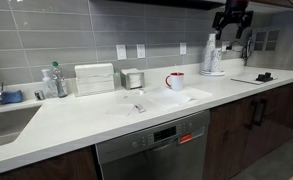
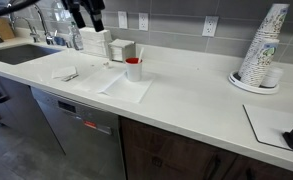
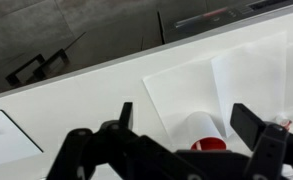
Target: Move the cup to the left
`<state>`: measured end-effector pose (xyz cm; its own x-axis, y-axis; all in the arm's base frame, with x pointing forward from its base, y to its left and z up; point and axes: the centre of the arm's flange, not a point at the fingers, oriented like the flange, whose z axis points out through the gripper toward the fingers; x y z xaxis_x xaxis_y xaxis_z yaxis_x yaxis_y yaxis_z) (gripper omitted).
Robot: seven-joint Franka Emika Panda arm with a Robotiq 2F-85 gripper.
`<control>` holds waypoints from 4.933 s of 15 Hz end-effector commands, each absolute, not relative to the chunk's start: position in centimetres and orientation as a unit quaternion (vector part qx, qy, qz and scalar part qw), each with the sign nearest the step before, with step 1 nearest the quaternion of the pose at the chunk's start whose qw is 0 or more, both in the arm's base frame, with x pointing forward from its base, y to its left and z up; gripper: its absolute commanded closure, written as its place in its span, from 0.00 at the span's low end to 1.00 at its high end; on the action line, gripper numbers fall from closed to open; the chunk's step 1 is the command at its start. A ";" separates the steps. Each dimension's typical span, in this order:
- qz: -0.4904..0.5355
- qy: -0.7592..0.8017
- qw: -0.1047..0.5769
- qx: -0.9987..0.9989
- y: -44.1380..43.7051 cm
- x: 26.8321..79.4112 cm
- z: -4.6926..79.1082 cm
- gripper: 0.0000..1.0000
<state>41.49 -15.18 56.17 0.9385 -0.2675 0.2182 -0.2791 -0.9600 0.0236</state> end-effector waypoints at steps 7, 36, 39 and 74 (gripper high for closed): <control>0.071 -0.214 -0.016 0.974 -15.5 57.8 51.4 0.00; 0.041 -0.306 -0.057 0.949 -16.1 67.2 39.4 0.00; 0.041 -0.314 -0.063 0.947 -16.1 68.0 38.2 0.00; 0.034 -0.196 -0.045 0.979 -8.9 63.0 43.5 0.98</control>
